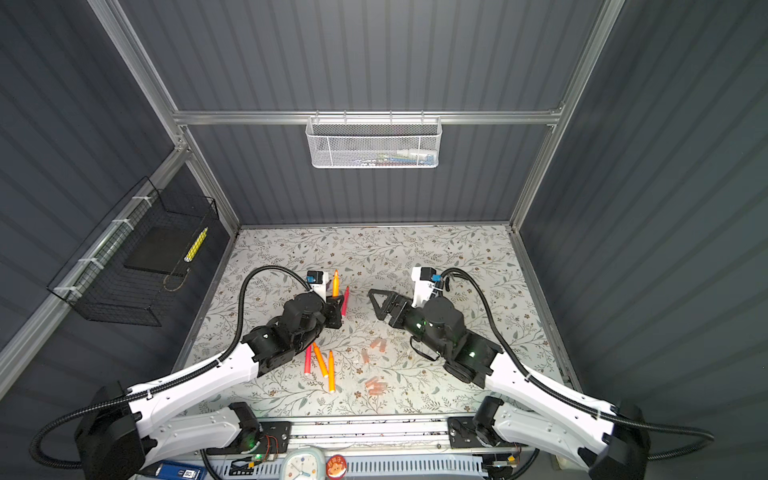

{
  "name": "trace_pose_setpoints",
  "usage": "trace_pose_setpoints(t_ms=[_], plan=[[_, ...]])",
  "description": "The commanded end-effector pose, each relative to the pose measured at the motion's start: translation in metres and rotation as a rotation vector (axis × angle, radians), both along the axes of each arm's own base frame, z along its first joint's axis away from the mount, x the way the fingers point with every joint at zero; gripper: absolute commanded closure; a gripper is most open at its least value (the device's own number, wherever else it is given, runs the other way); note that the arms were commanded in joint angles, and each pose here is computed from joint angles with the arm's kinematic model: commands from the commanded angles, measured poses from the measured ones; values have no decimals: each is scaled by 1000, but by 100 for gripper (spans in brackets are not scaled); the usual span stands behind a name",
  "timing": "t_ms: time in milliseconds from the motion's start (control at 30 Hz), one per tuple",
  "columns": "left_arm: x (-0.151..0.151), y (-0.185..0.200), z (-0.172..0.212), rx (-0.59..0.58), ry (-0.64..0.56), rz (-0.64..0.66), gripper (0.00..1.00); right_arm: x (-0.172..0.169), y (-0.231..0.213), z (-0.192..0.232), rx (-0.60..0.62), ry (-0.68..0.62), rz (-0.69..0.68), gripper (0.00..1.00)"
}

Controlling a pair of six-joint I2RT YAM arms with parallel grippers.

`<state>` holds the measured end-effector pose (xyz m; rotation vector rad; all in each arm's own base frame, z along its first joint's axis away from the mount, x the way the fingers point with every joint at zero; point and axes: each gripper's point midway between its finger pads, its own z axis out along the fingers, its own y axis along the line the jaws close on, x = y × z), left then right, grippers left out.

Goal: Insert the pens into the pen caps
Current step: 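Hold the orange marker upright while the right gripper moves to the caps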

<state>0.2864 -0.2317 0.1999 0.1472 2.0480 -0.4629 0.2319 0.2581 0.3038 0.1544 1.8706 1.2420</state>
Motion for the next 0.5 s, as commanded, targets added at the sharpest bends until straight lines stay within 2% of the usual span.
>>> trace_pose_setpoints(t_ms=[0, 67, 167, 233, 333, 367, 400, 467], plan=[[-1, 15, -10, 95, 29, 31, 100, -6, -21, -6, -64, 6, -51, 11], [-4, 9, -3, 85, 25, -12, 100, -8, -35, -9, -65, 20, -94, 11], [-6, 7, 13, 72, -15, -39, 100, -15, -31, -10, -62, -4, -78, 10], [-3, 8, 28, 71, -67, -40, 100, -18, -19, -11, -128, -24, -49, 8], [2, 4, 52, 105, -156, -68, 100, -11, -3, -31, -301, -19, -19, 13], [5, 3, 57, 131, -180, -73, 100, -8, -2, -41, -355, -9, -27, 19], [9, 4, 62, 148, -203, -61, 100, -3, -2, -55, -419, 1, -39, 29], [12, 5, 66, 120, -232, -36, 100, 2, -7, -77, -498, 37, -67, 45]])
